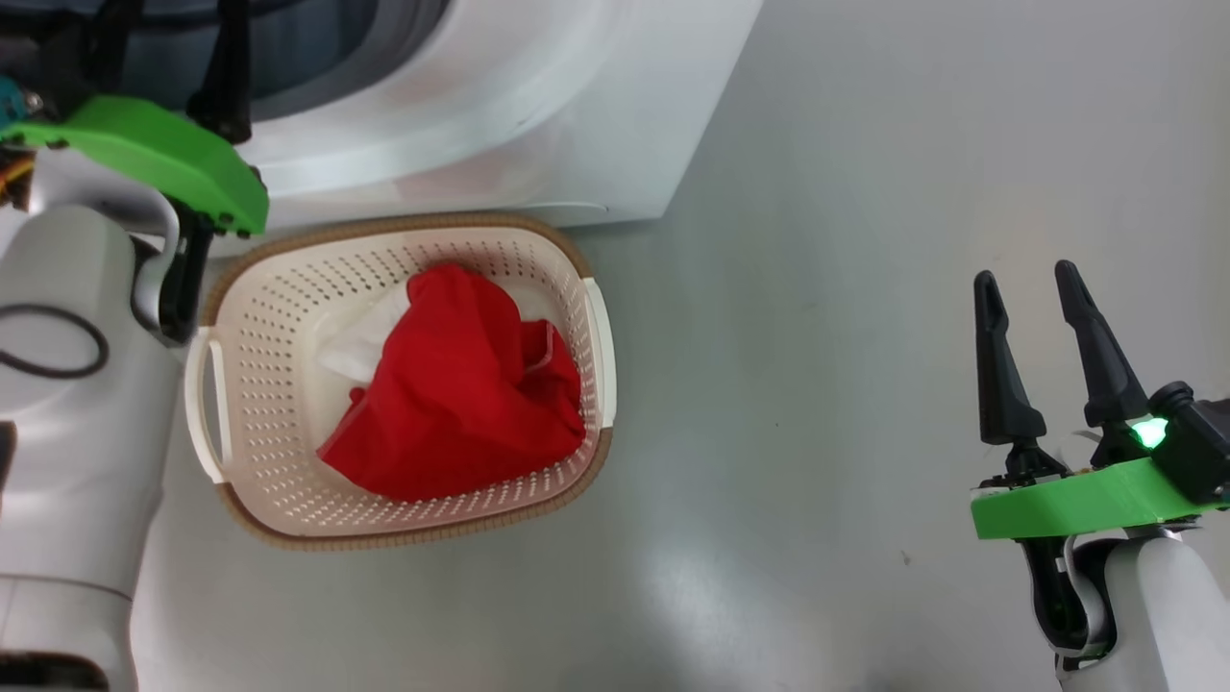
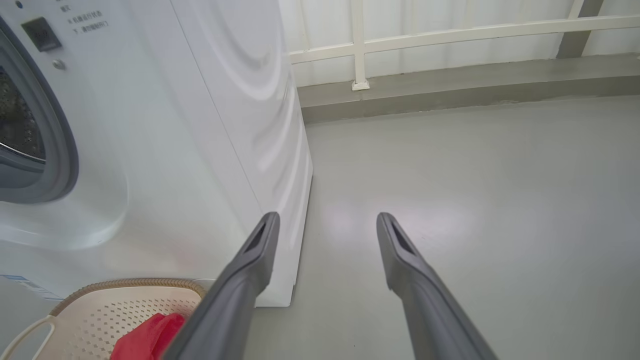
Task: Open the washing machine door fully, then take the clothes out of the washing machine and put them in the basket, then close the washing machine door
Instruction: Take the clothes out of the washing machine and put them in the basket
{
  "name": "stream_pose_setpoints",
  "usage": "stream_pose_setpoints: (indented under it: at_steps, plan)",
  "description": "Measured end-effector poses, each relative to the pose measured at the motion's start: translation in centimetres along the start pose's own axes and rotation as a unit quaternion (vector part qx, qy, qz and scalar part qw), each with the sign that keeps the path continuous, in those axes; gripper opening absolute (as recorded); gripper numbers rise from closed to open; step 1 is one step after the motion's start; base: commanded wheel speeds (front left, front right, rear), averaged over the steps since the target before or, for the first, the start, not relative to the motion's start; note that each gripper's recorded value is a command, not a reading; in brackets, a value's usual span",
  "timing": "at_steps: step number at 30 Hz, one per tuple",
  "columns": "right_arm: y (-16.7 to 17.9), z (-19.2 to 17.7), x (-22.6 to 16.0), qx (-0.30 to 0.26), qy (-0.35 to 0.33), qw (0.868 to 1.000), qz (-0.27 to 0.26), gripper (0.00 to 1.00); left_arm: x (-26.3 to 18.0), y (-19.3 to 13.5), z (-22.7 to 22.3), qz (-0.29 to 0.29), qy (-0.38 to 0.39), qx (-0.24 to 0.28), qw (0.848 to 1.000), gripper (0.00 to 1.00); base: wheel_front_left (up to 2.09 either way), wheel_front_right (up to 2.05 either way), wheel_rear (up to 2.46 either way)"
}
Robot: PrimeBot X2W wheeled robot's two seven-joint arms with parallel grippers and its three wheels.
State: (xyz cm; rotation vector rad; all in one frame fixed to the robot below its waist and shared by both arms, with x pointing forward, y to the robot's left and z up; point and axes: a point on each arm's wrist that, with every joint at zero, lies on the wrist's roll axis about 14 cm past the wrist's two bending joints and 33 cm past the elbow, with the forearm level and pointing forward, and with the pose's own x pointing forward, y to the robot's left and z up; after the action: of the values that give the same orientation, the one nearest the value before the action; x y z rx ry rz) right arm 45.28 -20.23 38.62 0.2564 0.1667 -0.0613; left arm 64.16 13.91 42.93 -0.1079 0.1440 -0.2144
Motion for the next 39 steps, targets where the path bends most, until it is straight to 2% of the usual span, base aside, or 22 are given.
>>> stream_pose_setpoints:
  at_steps: [12,26,27,28,29,30,39]
  plan:
    - [-1.2,-1.6,0.8,-0.004,0.016,1.000,-0.014,1.00,3.1,0.2,-3.7,-0.015,0.053,0.024,0.998,1.00,0.00,0.00,0.00]
    - [-2.8,-1.6,1.0,-0.012,0.015,0.999,-0.033,1.00,5.7,0.0,-4.5,-0.024,0.056,0.026,0.998,1.00,0.00,0.00,0.00]
    - [-2.9,-1.6,1.0,-0.012,0.015,0.999,-0.035,1.00,5.8,0.0,-4.5,-0.024,0.055,0.025,0.998,0.85,0.00,0.00,0.00]
    - [-3.0,-1.6,0.9,-0.013,0.015,0.999,-0.036,1.00,5.9,0.0,-4.6,-0.025,0.055,0.024,0.998,0.44,0.00,0.00,0.00]
    - [-3.0,-1.6,0.9,-0.013,0.015,0.999,-0.036,1.00,5.9,0.0,-4.6,-0.024,0.055,0.023,0.998,0.15,0.00,0.00,0.00]
    - [-3.1,-1.6,0.9,-0.013,0.015,0.999,-0.037,1.00,5.9,0.0,-4.5,-0.024,0.054,0.022,0.998,0.00,0.00,0.00,0.00]
    - [-2.5,-1.5,1.2,-0.009,0.012,0.999,-0.030,1.00,6.0,0.8,-1.2,-0.011,0.008,-0.002,1.000,0.00,0.00,0.00,0.00]
